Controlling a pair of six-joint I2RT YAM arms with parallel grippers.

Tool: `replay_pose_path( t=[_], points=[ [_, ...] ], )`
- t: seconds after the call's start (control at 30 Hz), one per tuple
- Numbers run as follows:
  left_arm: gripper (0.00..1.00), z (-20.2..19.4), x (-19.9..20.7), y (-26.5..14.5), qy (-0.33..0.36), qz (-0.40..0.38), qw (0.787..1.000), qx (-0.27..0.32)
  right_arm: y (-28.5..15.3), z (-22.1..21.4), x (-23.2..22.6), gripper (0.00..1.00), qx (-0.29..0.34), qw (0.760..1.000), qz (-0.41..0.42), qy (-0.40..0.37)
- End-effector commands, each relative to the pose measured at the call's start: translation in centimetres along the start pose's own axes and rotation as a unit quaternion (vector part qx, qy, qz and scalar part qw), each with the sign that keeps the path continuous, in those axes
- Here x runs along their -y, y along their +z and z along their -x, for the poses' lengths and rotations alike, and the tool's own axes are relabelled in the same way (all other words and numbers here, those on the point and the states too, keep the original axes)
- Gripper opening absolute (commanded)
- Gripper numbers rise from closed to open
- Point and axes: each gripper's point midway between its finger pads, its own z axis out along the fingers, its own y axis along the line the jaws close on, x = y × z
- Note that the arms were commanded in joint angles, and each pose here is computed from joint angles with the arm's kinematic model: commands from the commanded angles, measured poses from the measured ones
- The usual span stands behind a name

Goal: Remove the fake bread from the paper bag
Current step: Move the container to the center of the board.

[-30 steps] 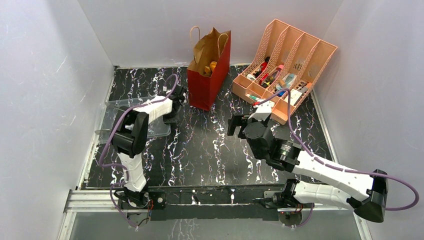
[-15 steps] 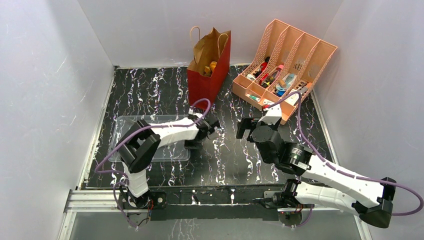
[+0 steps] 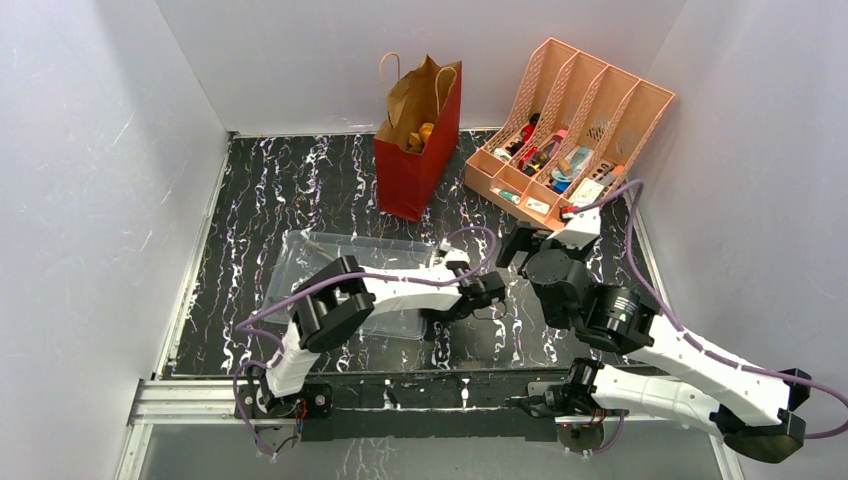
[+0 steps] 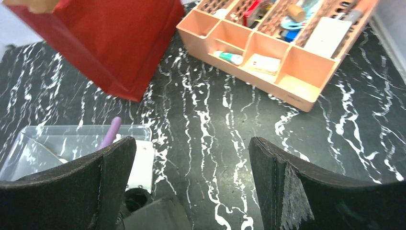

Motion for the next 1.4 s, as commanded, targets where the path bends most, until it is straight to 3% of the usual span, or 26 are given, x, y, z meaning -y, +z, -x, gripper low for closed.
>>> replay_pose_path(
  t=[0.0,0.4,0.63,0.67,0.8,0.9,1.03,1.23,1.37],
  points=[
    [0.00,1.1,4.3,-1.0,0.007,-0.043,0.999,0.022,-0.7,1.6,3.3,0.88,0.029,0.996,-0.074,0.030],
    [0.00,6.3,11.5,-3.8,-0.010,-0.154,0.986,0.068,0.0,-2.1,6.6,0.92,0.033,0.986,-0.164,0.020],
    [0.00,8.7,15.2,-5.3,-0.024,-0.205,0.975,0.077,-0.3,-2.0,8.4,0.92,0.053,0.981,-0.184,0.038],
    [0.04,8.8,15.4,-5.3,-0.027,-0.207,0.975,0.076,-0.3,-1.8,8.5,0.92,0.056,0.980,-0.187,0.038],
    [0.48,8.8,15.0,-5.7,-0.040,-0.218,0.972,0.076,-0.2,-1.6,8.4,0.92,0.058,0.979,-0.191,0.038],
    [0.62,8.8,14.2,-6.4,-0.054,-0.224,0.970,0.080,-0.1,-1.7,8.1,0.92,0.055,0.980,-0.188,0.040],
    [0.69,8.8,11.7,-8.4,-0.064,-0.221,0.969,0.093,0.0,-1.6,7.8,0.93,0.053,0.980,-0.187,0.040],
    [0.72,9.6,6.1,-12.9,-0.062,-0.206,0.968,0.130,0.2,-0.7,6.9,0.93,0.058,0.982,-0.173,0.044],
    [0.78,11.5,2.1,-17.2,-0.086,-0.227,0.955,0.170,0.4,-0.3,6.2,0.93,0.059,0.984,-0.164,0.043]
  ],
)
